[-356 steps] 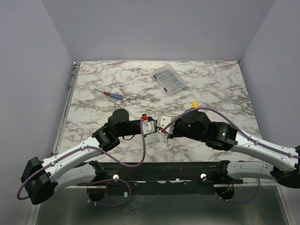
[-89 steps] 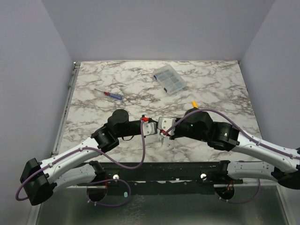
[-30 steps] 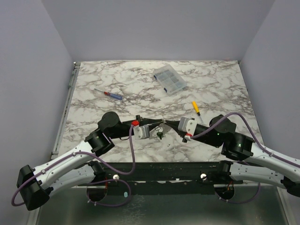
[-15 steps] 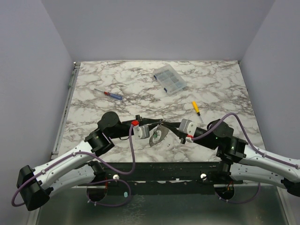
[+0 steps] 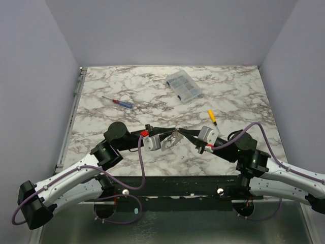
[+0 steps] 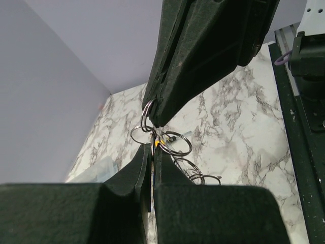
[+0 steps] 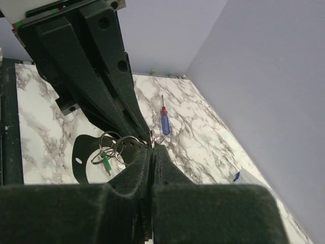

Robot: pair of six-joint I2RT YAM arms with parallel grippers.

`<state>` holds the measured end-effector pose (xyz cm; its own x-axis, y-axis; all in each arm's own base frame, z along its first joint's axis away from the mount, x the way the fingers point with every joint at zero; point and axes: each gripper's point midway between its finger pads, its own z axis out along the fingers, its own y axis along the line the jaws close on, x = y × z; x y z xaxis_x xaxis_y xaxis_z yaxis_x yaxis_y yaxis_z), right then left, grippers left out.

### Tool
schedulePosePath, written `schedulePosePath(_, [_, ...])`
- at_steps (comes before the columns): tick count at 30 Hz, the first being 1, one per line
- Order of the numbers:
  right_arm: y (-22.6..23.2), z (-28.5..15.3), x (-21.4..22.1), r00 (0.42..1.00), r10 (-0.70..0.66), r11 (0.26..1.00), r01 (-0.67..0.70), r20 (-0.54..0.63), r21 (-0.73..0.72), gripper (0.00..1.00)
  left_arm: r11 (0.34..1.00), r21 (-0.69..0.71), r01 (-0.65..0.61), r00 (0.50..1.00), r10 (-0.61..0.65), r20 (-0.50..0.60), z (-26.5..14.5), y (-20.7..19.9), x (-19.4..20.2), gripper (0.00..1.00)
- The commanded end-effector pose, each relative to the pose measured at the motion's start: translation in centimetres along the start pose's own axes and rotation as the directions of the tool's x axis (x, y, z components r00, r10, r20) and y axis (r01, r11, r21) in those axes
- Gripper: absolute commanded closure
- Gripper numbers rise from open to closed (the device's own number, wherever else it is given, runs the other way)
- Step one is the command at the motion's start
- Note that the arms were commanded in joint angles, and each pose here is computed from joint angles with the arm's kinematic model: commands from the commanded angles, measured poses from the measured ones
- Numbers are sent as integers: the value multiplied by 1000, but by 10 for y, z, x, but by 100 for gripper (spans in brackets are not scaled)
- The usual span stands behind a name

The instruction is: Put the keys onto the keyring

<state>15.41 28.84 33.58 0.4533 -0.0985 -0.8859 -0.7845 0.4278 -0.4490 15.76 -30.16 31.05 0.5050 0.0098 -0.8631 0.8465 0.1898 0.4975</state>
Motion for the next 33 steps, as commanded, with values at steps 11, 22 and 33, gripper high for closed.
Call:
schedulePosePath(11, [-18, -6, 26, 992, -5, 993, 20, -126, 119, 99, 1000, -14, -11, 1000, 11, 1, -1, 1, 1, 100])
schedulePosePath(22, [-8, -1, 33, 989, -2, 998, 12, -151, 68, 99, 1000, -18, -12, 1000, 12, -7, -1, 1, 3, 100])
schedulePosePath(33, [-7, -5, 34, 982, -14, 999, 22, -187, 41, 99, 999, -31, -26, 999, 25, -31, -2, 4, 7, 100])
